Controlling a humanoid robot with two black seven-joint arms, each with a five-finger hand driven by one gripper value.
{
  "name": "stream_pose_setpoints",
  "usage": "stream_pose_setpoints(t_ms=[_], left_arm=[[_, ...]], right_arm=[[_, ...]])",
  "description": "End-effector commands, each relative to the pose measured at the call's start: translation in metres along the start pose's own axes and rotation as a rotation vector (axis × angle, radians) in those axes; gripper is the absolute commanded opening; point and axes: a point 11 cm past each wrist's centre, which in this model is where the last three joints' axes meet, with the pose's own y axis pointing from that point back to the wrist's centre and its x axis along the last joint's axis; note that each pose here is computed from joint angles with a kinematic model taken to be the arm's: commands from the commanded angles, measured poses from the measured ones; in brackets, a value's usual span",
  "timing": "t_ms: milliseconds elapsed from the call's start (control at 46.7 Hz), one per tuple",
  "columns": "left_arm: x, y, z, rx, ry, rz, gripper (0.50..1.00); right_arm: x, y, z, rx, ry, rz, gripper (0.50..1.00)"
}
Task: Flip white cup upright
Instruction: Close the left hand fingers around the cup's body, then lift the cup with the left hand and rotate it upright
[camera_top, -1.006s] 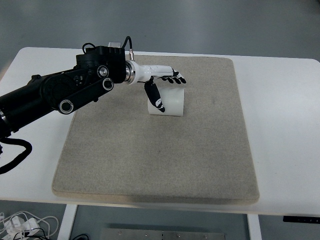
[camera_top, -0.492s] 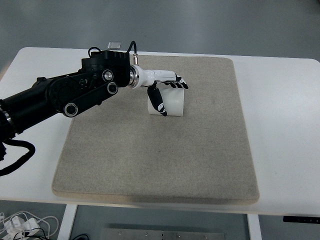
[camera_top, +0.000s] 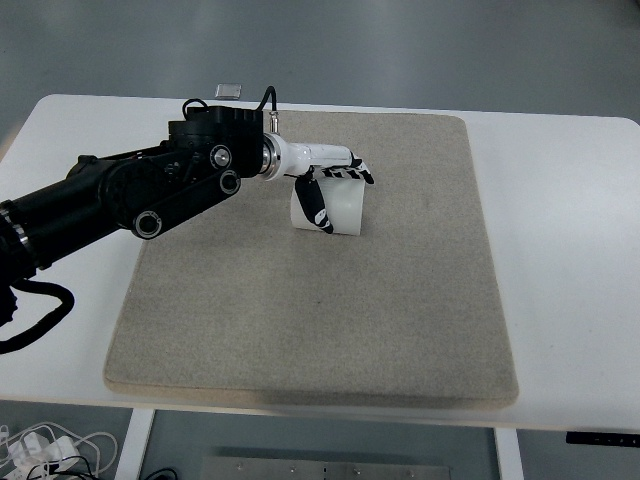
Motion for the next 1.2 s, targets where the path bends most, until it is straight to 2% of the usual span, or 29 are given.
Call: stream_pose_setpoints(t_ms=[0, 64, 300, 706, 1177], left_arm=[[0.004, 0.001, 0.002, -0.009, 0.018, 0.011, 0.606], [0.008, 0.002, 0.002, -0.014, 0.031, 0.019, 0.578], [0.034, 0.011, -0.005, -0.059, 0.238, 0.071, 0.572], [0.078, 0.033, -0.022, -0.272, 0.804, 0.178, 0.566], [0.073, 0.044, -0.043, -0.590, 1.125, 0.324, 0.561]], right_arm=[[0.000, 0.000, 0.000, 0.000, 0.000, 0.000, 0.952], [0.000, 0.000, 0.000, 0.000, 0.000, 0.000, 0.952], [0.000, 0.000, 0.000, 0.000, 0.000, 0.000, 0.952], [0.000, 0.000, 0.000, 0.000, 0.000, 0.000, 0.952], [0.000, 0.000, 0.000, 0.000, 0.000, 0.000, 0.952]])
